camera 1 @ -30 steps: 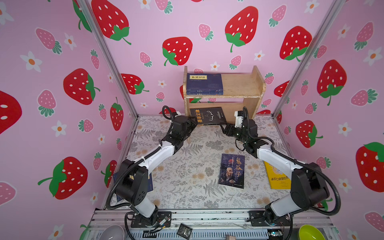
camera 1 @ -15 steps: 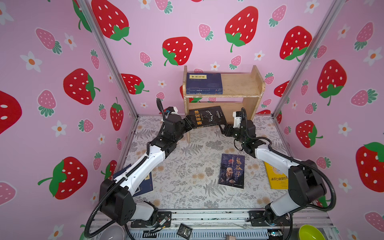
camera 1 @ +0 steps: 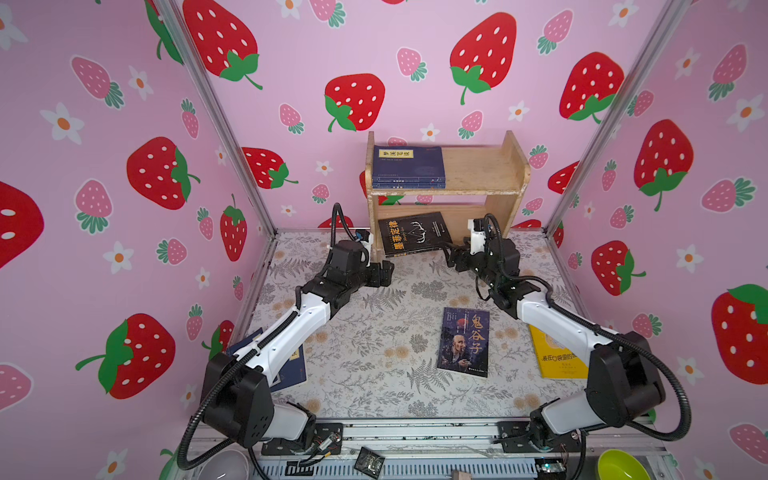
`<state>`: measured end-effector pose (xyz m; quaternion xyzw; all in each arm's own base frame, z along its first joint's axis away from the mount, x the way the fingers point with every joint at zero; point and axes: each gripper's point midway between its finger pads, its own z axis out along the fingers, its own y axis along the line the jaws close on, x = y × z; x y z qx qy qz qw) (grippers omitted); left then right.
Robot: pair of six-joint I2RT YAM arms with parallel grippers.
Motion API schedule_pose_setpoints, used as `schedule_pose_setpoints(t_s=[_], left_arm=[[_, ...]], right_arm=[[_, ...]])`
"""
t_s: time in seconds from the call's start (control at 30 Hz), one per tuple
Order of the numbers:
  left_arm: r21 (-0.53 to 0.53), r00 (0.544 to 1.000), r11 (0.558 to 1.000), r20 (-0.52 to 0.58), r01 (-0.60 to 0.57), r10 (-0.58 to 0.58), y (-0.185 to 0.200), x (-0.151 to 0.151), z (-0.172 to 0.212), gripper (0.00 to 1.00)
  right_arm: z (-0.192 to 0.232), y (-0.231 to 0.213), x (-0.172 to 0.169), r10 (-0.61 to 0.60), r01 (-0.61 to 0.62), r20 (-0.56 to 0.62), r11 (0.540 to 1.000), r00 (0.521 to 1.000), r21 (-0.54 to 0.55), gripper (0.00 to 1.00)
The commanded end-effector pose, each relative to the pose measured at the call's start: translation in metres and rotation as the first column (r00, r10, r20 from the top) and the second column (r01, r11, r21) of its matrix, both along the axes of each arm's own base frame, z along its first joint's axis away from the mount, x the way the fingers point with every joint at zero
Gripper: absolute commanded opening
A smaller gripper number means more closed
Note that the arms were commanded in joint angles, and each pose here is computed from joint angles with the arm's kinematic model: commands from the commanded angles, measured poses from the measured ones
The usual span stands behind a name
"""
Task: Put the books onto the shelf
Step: 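Lower the black book flat onto the lower shelf and release both grippers, then push the black book deeper into the lower shelf with both grippers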
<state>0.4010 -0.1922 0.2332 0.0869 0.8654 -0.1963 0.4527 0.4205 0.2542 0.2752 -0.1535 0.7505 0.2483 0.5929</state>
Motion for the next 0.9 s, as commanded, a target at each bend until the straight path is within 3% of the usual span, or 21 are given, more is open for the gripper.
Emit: schedule_pose_setpoints(t_s=[0.0, 0.23, 0.43, 0.6, 0.87], left_arm=[[-0.005, 0.997, 1.0, 0.076, -0.016, 0.016, -0.001, 0.015, 0.01, 0.93], [-0.006, 0.974, 0.984, 0.14, -0.177, 0.176, 0.02, 0.036, 0.019, 0.92], [0.022, 0.961, 0.972, 0.156, -0.234, 0.228, 0.026, 0.049, 0.016, 0.91], [0.017, 0.959, 0.973, 0.175, -0.229, 0.222, 0.026, 0.048, 0.018, 0.9], [-0.04, 0.971, 0.993, 0.208, -0.111, 0.117, 0.018, 0.015, 0.04, 0.94]], right_arm=[[0.007, 0.006, 0.011, 0.008, -0.007, 0.048, 1.0, 0.999, -0.02, 0.81], [-0.006, 0.019, 0.016, 0.047, -0.047, 0.007, 0.999, 0.999, 0.009, 0.8], [-0.008, 0.033, 0.011, 0.127, -0.125, -0.018, 0.989, 0.992, 0.073, 0.79], [-0.014, 0.04, 0.005, 0.162, -0.158, -0.039, 0.983, 0.986, 0.099, 0.78], [-0.021, 0.039, 0.011, 0.137, -0.133, -0.055, 0.988, 0.989, 0.075, 0.78]])
